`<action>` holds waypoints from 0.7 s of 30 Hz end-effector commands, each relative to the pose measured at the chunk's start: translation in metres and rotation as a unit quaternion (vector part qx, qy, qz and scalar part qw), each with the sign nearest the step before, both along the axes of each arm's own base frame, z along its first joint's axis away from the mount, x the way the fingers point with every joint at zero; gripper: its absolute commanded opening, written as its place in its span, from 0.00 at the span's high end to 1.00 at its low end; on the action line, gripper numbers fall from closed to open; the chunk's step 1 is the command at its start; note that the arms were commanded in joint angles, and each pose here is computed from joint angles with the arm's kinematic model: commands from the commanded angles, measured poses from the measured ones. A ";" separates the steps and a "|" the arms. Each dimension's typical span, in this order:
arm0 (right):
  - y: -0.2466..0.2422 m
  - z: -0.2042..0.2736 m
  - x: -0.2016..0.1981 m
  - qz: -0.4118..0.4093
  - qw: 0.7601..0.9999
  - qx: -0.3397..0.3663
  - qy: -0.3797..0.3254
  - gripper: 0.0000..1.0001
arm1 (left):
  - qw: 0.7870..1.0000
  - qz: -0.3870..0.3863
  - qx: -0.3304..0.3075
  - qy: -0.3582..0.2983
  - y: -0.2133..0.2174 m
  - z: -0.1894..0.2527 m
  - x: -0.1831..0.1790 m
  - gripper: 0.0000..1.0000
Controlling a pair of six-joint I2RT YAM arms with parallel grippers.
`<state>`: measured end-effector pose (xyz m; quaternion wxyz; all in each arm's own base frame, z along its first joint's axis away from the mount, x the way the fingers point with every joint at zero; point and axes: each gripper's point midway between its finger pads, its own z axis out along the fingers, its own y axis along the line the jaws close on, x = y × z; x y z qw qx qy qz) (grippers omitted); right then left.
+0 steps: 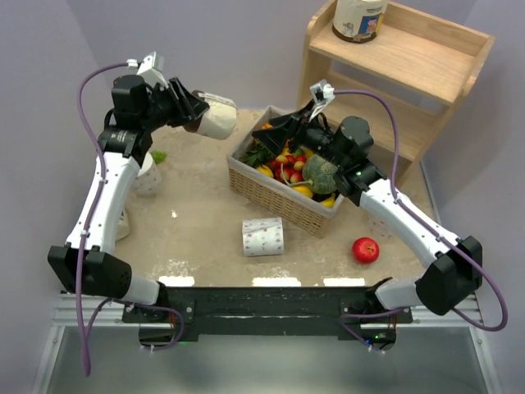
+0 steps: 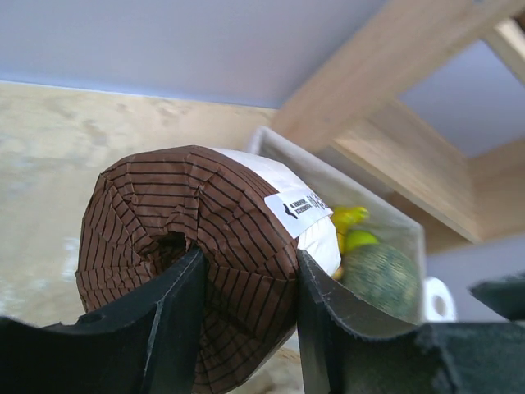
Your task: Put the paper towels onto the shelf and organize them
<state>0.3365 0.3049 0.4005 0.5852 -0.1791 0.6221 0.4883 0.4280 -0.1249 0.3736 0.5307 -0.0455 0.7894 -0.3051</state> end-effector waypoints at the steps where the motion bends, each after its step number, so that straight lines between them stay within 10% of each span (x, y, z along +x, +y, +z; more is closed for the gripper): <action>1: 0.006 0.051 -0.016 0.031 0.993 0.099 -0.056 0.12 | 0.985 -0.108 -0.119 -0.070 -0.036 0.059 -0.041 0.61; 11: 0.017 0.038 -0.031 0.049 0.991 0.119 -0.020 0.09 | 0.941 -0.194 -0.272 -0.051 -0.058 0.068 -0.080 0.61; 21: 0.016 0.012 -0.018 0.002 0.998 0.061 0.006 0.09 | 0.935 -0.203 -0.286 -0.054 -0.059 0.071 -0.084 0.60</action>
